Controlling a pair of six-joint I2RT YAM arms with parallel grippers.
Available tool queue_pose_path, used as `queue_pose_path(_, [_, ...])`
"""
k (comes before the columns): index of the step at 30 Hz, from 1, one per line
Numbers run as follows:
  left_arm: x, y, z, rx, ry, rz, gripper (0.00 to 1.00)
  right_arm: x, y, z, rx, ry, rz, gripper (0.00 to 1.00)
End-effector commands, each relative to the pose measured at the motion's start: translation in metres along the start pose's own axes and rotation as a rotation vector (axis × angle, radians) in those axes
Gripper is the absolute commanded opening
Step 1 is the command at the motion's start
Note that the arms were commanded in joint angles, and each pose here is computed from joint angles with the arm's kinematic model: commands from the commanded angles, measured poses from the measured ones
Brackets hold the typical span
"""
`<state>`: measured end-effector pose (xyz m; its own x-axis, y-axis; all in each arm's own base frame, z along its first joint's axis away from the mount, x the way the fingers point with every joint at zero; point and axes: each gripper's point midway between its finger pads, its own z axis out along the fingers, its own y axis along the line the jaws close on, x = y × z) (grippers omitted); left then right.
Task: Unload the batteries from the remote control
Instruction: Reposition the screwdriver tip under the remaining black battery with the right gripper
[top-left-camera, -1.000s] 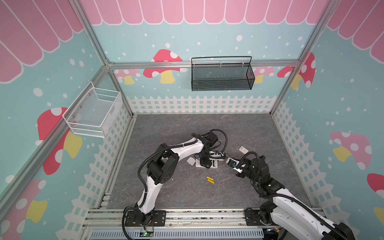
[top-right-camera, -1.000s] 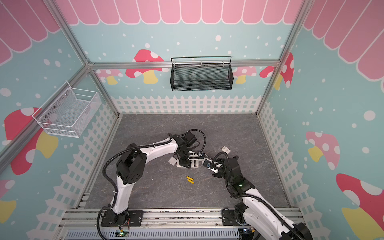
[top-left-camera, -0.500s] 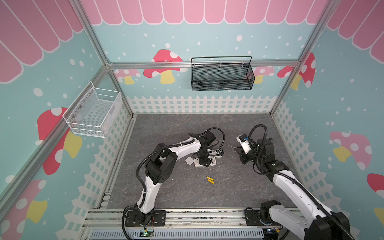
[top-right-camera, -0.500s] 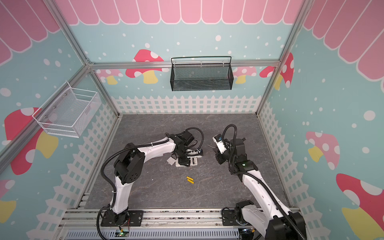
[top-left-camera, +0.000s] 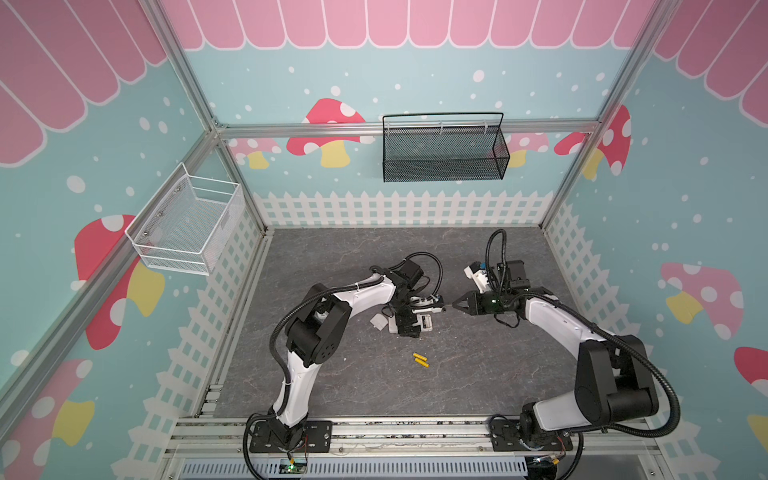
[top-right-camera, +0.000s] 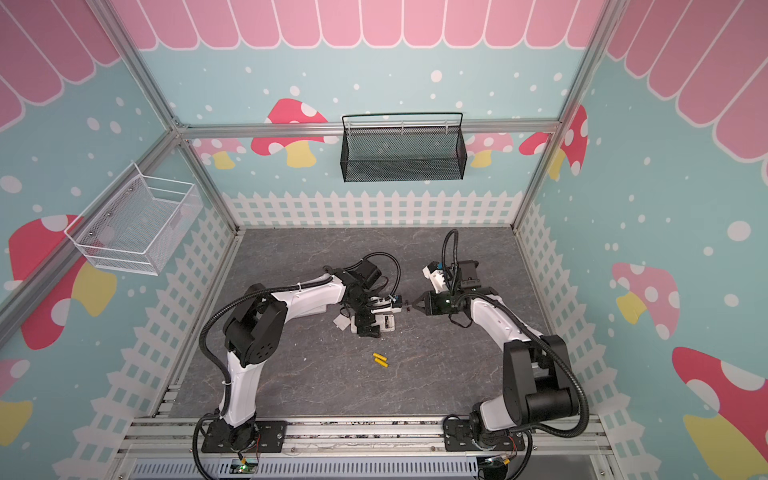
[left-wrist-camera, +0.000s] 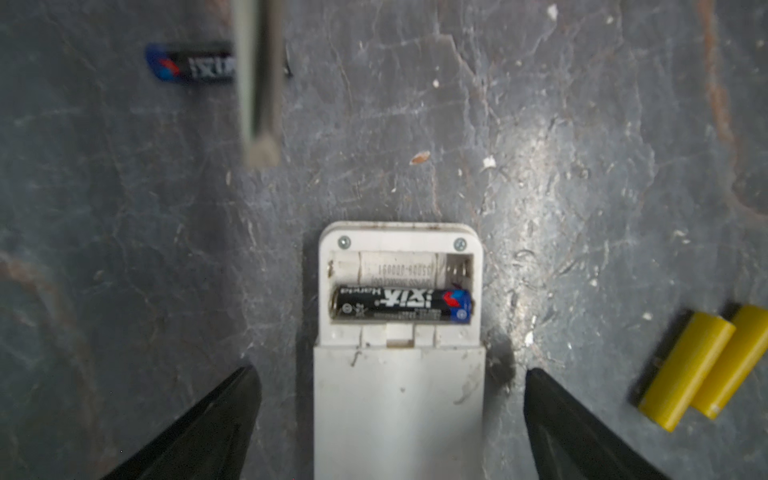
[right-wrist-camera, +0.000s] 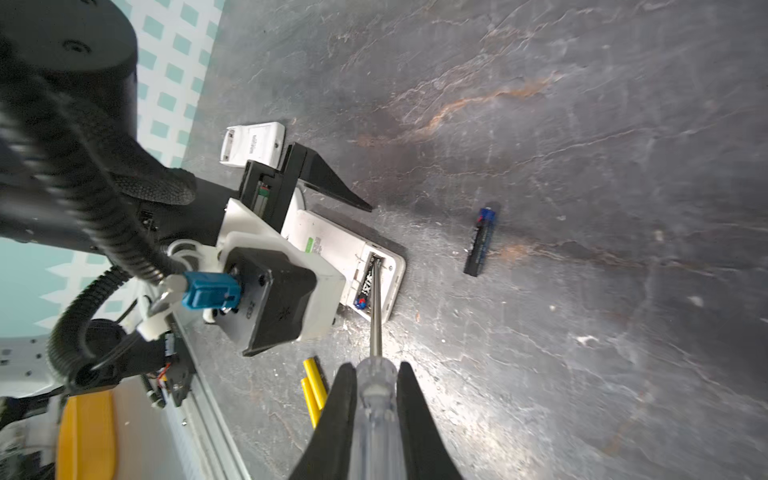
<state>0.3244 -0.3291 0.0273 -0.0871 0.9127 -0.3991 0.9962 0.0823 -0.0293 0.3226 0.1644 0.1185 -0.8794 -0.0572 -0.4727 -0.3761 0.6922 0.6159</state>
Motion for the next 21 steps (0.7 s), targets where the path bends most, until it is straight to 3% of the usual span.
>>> queue_pose_path(1, [-0.022,0.005,-0.009,-0.027,-0.1,0.04,0.99,-0.001,0.01,0.004,-0.087,0.03,0.055,0.0])
queue_pose_path(9, [-0.023,0.002,0.005,-0.035,-0.111,0.084,0.99,0.009,-0.001,0.019,-0.096,0.101,0.131,0.0])
queue_pose_path(21, [-0.006,-0.005,0.017,-0.044,-0.058,0.116,0.8,0.022,-0.01,0.03,-0.084,0.136,0.252,0.0])
